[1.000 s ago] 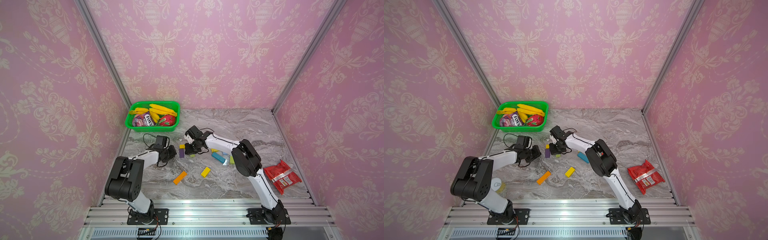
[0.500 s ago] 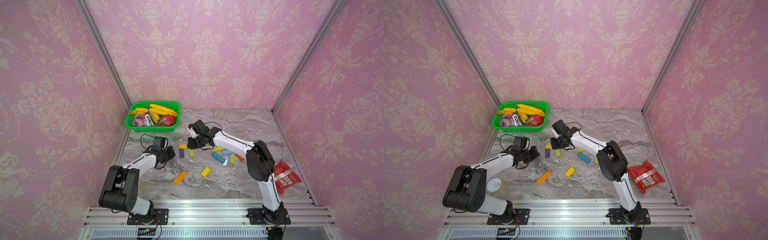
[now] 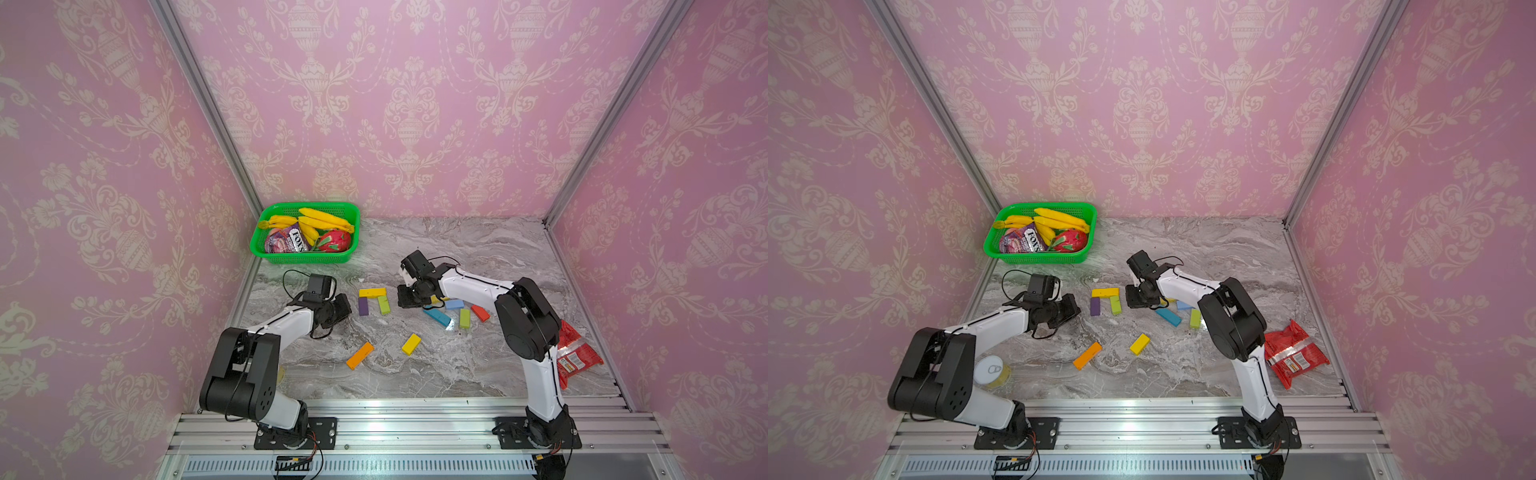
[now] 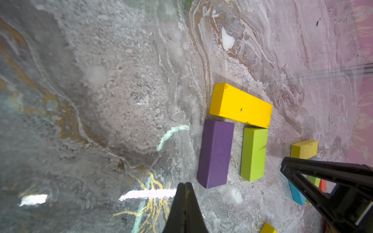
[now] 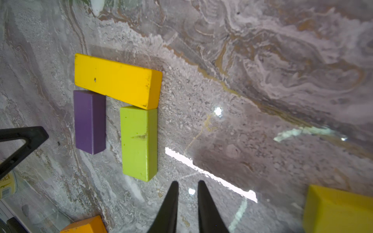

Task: Assemble the letter p with building blocks
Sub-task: Adjust the building block at the center of the board.

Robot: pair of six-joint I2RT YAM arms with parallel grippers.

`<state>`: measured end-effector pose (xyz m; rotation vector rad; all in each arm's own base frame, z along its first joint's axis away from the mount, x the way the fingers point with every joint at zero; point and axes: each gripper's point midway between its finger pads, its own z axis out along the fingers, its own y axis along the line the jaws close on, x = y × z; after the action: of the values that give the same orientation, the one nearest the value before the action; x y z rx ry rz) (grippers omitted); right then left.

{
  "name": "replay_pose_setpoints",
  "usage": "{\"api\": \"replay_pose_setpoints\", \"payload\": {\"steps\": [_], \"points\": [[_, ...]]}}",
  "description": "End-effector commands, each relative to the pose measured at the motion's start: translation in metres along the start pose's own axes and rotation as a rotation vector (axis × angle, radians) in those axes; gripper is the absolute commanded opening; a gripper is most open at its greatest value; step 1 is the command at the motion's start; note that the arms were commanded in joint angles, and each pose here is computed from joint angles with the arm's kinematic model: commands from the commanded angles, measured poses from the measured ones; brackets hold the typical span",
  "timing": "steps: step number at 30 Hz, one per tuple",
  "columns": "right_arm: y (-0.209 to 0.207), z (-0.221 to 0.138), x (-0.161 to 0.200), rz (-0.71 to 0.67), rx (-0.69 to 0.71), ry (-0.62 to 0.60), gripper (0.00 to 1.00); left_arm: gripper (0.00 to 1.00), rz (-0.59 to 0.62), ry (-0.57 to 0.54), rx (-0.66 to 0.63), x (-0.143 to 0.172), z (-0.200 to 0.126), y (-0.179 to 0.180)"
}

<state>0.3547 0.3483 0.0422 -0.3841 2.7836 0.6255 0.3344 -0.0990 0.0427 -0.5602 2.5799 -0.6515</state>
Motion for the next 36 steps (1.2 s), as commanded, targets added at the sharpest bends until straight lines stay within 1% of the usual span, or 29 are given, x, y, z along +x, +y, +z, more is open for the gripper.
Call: {"api": "replay_pose_setpoints", "payload": {"steps": [1, 16, 30, 36], "points": [[-0.001, 0.01, 0.005, 0.019, -0.01, 0.005, 0.21, 0.0, 0.028, 0.017, 0.003, 0.003, 0.0, 0.001], [0.006, 0.025, 0.007, 0.031, -0.057, 0.024, 0.21, 0.0, 0.03, 0.015, 0.001, 0.003, -0.001, 0.001], [0.015, 0.034, 0.018, 0.03, -0.064, 0.052, 0.21, 0.0, 0.037, 0.022, -0.002, 0.005, 0.001, 0.003], [0.013, 0.035, 0.018, 0.035, -0.052, 0.053, 0.21, 0.0, 0.041, 0.025, -0.004, 0.005, 0.002, 0.003]]}}
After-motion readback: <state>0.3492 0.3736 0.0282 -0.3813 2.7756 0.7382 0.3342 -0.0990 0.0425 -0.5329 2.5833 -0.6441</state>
